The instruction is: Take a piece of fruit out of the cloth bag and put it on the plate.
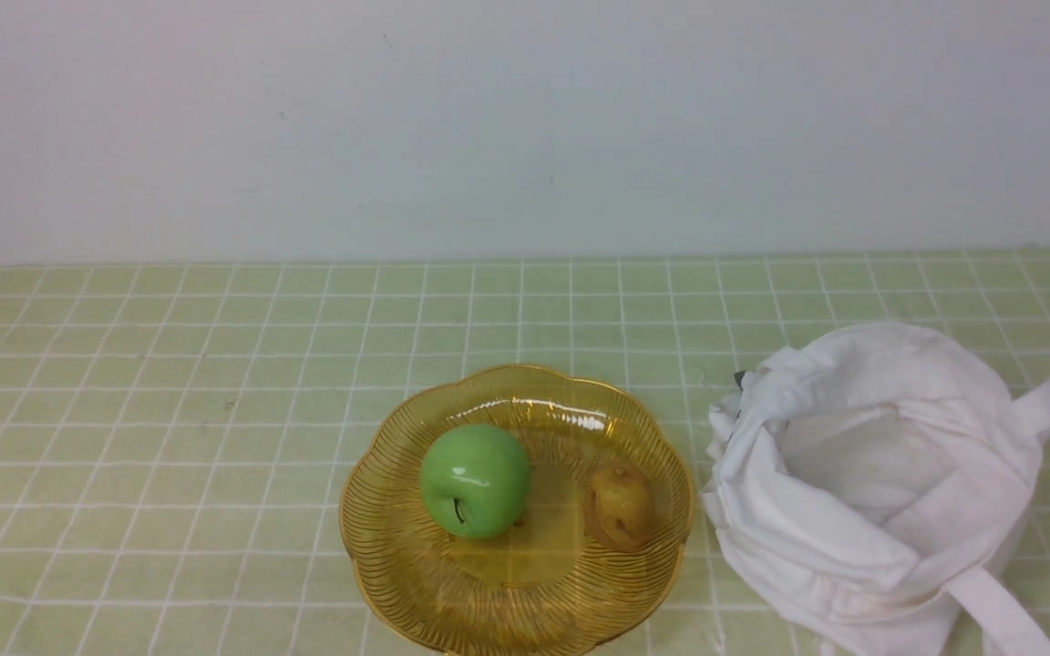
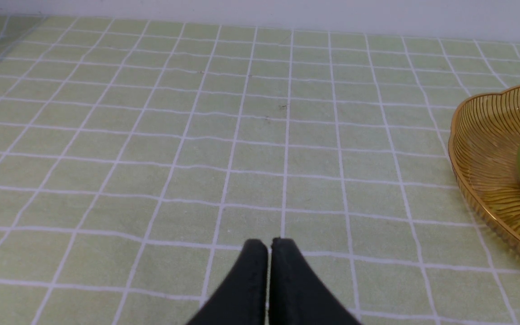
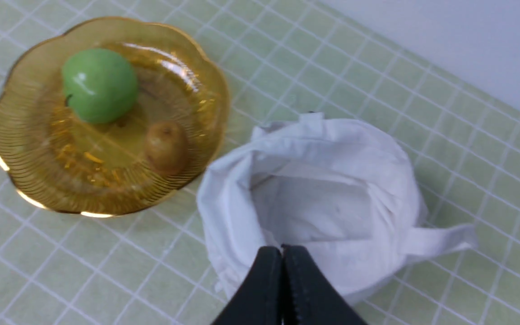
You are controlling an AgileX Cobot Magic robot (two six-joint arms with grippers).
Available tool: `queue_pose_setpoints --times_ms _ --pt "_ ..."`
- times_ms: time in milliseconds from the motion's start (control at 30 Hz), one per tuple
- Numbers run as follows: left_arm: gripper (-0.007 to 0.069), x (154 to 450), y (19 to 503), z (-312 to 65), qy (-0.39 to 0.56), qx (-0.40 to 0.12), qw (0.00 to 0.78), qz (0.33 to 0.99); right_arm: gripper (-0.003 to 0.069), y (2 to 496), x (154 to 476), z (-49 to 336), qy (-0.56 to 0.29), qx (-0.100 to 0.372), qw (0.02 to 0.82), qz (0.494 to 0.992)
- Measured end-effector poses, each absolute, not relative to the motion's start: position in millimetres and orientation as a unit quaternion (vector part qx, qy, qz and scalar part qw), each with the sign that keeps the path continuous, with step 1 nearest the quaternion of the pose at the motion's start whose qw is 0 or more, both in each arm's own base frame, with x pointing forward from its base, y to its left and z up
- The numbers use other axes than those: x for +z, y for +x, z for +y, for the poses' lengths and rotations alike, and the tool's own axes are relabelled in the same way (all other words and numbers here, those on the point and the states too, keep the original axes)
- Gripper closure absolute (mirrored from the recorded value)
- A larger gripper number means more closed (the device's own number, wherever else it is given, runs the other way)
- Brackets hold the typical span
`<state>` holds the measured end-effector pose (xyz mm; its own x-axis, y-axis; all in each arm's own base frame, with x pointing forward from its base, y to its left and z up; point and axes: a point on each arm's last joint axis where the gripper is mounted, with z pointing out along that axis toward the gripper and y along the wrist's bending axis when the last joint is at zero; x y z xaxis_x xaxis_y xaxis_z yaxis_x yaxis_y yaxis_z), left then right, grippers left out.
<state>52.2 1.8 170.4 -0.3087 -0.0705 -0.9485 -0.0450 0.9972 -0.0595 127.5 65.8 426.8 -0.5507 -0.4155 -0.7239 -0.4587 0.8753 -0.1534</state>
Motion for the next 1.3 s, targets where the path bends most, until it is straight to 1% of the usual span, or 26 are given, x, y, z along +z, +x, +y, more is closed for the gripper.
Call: queue_pose_setpoints --times_ms 67,167,200,267,300,333,367,500,600,833,1300 --pt "0.0633 170 52 2 -0.036 -0.011 0.587 0.809 0.0673 115 419 54 -0.231 0.022 0.418 0.878" --pt "0.0633 170 52 2 -0.036 -0.011 0.587 0.809 0.0673 92 404 37 -0.206 0.037 0.463 0.861" --pt "0.0633 170 52 2 -0.036 -0.011 0.587 0.809 0.0673 78 392 28 -0.198 0.053 0.504 0.839" --pt "0.0633 170 52 2 -0.036 -0.011 0.587 0.809 0.0673 73 377 26 -0.199 0.065 0.54 0.815" --pt "0.0633 170 52 2 -0.036 -0.011 0.587 0.809 0.0673 68 368 24 -0.2 0.076 0.568 0.795" --pt "0.0633 170 52 2 -0.036 -0.011 0.587 0.809 0.0673 64 352 24 -0.206 0.09 0.602 0.766" --pt "0.0633 170 52 2 -0.036 -0.011 0.587 0.809 0.0673 65 348 25 -0.208 0.093 0.608 0.761" --pt "0.0633 170 52 2 -0.036 -0.011 0.587 0.809 0.0673 63 321 31 -0.221 0.124 0.663 0.704" --pt "0.0633 170 52 2 -0.036 -0.011 0.587 0.809 0.0673 64 313 35 -0.227 0.137 0.681 0.682" --pt "0.0633 170 52 2 -0.037 -0.012 0.587 0.809 0.0673 64 311 36 -0.228 0.14 0.686 0.677" --pt "0.0633 170 52 2 -0.039 -0.013 0.587 0.809 0.0673 65 305 35 -0.228 0.13 0.666 0.698"
